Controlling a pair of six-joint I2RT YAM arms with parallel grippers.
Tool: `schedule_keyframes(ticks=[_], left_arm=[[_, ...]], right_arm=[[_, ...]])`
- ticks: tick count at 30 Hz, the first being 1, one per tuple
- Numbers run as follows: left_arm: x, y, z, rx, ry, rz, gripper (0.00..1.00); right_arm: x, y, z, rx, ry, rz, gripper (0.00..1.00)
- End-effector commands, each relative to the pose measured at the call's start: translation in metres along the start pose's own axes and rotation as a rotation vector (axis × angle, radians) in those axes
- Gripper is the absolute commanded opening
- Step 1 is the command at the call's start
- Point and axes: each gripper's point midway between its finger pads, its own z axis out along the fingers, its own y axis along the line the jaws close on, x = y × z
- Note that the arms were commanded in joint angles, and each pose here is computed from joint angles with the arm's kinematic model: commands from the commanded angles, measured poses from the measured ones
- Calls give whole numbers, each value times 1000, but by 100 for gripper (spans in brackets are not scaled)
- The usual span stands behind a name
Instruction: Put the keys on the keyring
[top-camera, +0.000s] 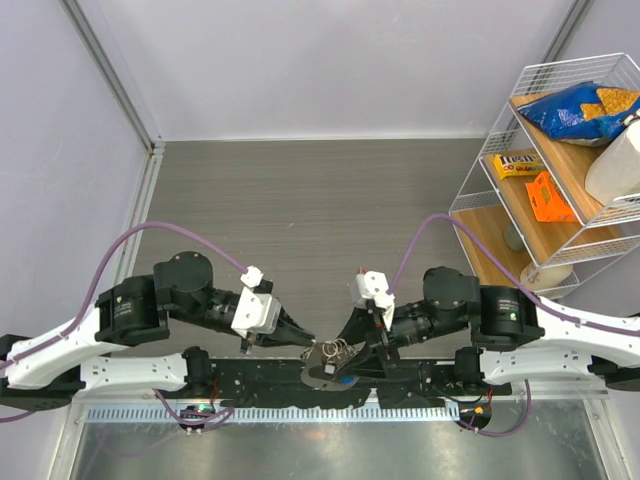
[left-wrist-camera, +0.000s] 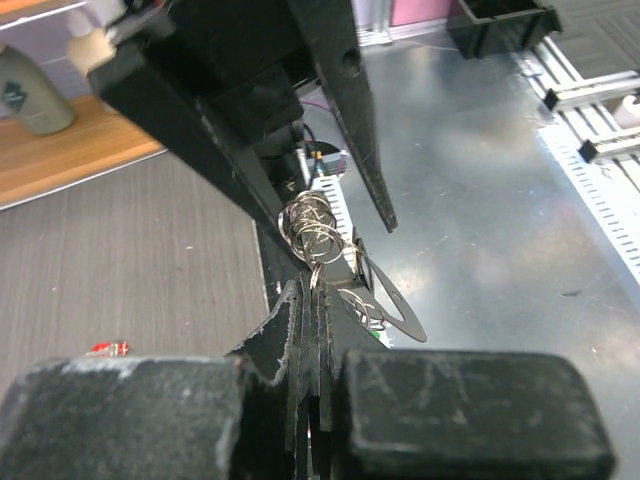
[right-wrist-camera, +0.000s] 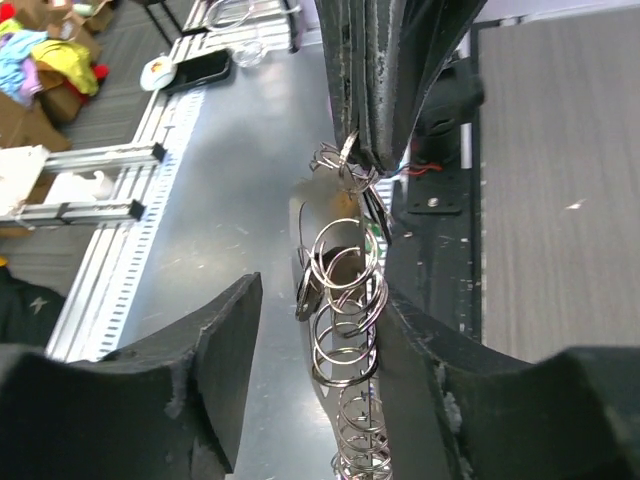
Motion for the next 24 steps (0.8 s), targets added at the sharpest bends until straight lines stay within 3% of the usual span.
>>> schedule_keyframes(ticks=[1, 12, 19, 24], left_arm=[[-12, 27, -1, -155, -29, -13, 0], [7, 51, 6, -278, 120, -149, 0], [10, 45, 5, -264, 111, -189, 0], [10, 41, 4, -246, 102, -186, 0]], right_arm=[[-32, -15, -26, 145, -107, -79, 55], [-49, -66, -43, 430, -51, -280, 61], [-48, -68, -38, 402, -51, -433, 57], [-45, -51, -27, 276, -45, -471, 57]])
